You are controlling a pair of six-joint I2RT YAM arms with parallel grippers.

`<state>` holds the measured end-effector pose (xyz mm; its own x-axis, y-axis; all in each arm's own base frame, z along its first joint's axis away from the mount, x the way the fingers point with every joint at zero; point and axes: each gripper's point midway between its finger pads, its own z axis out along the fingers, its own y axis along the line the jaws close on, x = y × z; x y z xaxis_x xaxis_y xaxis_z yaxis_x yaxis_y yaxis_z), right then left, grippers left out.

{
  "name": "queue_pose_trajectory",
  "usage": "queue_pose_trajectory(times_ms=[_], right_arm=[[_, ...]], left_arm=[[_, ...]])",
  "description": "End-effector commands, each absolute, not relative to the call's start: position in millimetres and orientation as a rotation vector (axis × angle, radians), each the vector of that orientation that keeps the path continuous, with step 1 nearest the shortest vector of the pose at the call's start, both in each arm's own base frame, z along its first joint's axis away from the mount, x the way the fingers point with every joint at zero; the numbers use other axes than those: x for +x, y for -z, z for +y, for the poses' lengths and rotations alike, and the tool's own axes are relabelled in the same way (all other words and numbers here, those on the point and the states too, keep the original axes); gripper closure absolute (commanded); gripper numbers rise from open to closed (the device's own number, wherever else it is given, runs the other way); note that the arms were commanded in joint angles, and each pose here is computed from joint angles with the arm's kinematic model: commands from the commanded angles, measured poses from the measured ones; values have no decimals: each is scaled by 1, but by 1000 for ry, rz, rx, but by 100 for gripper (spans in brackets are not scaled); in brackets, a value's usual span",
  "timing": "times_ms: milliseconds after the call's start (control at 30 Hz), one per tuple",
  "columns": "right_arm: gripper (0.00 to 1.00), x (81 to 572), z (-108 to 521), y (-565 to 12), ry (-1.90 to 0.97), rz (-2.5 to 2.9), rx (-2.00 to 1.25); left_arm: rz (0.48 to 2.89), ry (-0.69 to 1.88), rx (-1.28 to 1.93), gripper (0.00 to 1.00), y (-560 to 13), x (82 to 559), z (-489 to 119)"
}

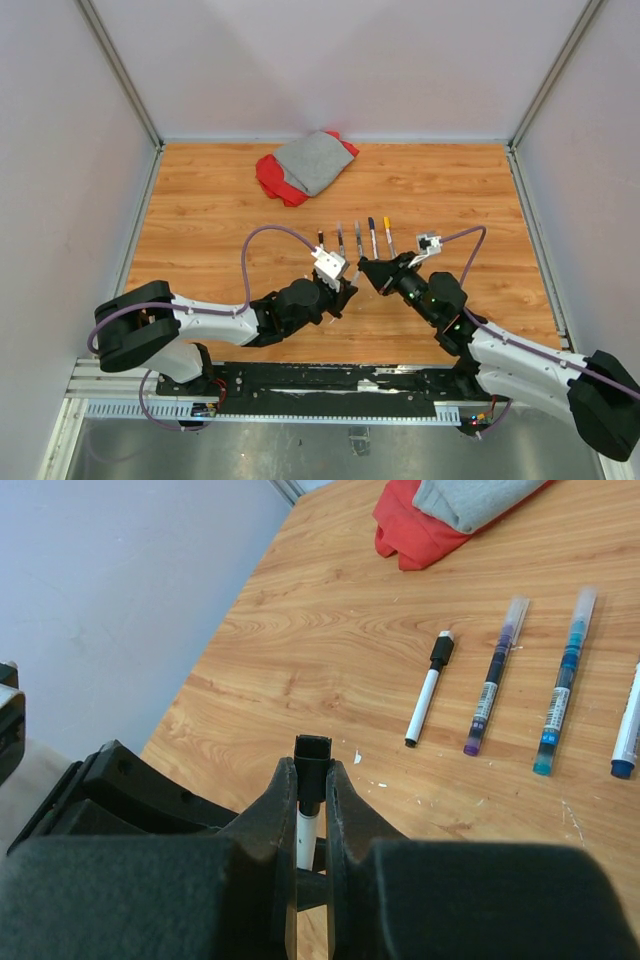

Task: Insert the pens into the pen caps
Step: Insert the pen cap onto the pen.

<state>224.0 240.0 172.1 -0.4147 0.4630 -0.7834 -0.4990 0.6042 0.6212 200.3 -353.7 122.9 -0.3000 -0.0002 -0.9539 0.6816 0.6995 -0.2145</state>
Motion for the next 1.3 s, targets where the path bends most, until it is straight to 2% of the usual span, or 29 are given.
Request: queue_pose_trajectory(times_ms=[0,233,433,633,967,1267], right_arm=[[100,195,252,-123,-1023,1845,-197],[99,188,258,-107,-912,1893,-286],[100,183,267,-111,-989,1872,-275],[100,184,268,-104,-936,1898,-318],[99,185,268,-134,-945,1833,-329],[92,181,277,-137,-982,1801,-398]], left_arm=[[1606,832,420,99,-180,211,-363],[1605,826,416,100,-181,212,-362],[1602,829,413,99,-182,211,-361],[1596,826,401,100,-183,212,-358],[1591,839,402,99,-183,210,-358],[1567,847,396,99,-188,208,-353]])
